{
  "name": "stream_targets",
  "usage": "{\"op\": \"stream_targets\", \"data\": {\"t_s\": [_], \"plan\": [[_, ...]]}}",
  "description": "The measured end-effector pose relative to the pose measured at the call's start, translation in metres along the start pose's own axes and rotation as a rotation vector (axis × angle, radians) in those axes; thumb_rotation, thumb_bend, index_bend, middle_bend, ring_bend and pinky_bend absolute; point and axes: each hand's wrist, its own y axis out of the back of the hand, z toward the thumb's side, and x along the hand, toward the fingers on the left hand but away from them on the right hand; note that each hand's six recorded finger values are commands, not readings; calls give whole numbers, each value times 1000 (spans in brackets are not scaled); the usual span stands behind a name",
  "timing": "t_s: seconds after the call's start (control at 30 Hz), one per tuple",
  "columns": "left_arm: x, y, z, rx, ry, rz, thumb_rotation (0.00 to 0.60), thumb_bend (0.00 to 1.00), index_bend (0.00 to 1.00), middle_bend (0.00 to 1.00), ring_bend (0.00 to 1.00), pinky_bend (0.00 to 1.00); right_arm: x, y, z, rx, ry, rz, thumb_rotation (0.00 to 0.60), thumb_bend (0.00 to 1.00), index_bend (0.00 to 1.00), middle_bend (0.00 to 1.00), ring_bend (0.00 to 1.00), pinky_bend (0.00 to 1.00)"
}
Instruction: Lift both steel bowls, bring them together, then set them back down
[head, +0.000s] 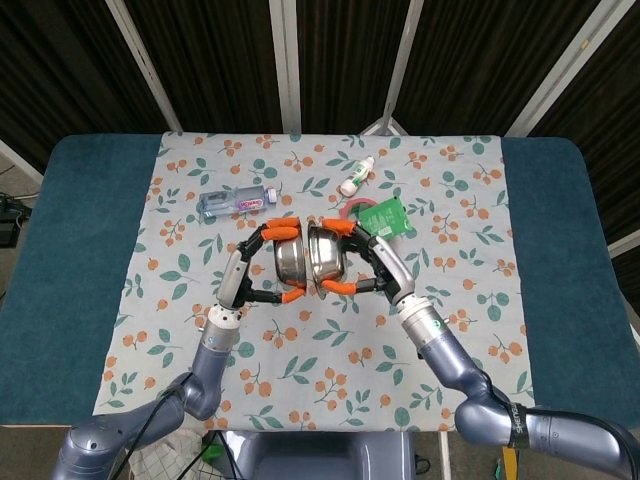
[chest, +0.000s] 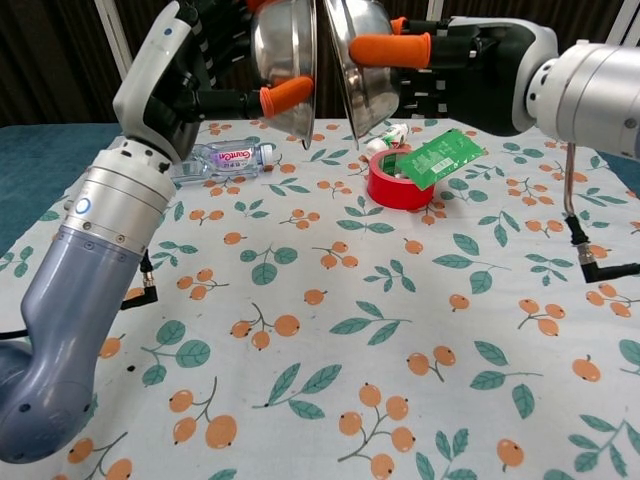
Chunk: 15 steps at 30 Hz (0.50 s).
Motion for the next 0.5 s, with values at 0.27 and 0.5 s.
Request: {"op": "stream_targets", "data": {"t_s": [0.27, 0.5], "plan": [[-2, -12, 3, -13, -11, -7, 600, 5, 358, 245, 233, 455, -1, -20, -1, 2, -14, 33, 600, 127, 360, 321, 394, 240], [-1, -6, 6, 0, -37, 11, 600, 5, 358, 245, 233, 455, -1, -10, 2, 7, -12, 2, 600, 127, 363, 322, 394, 240]]}}
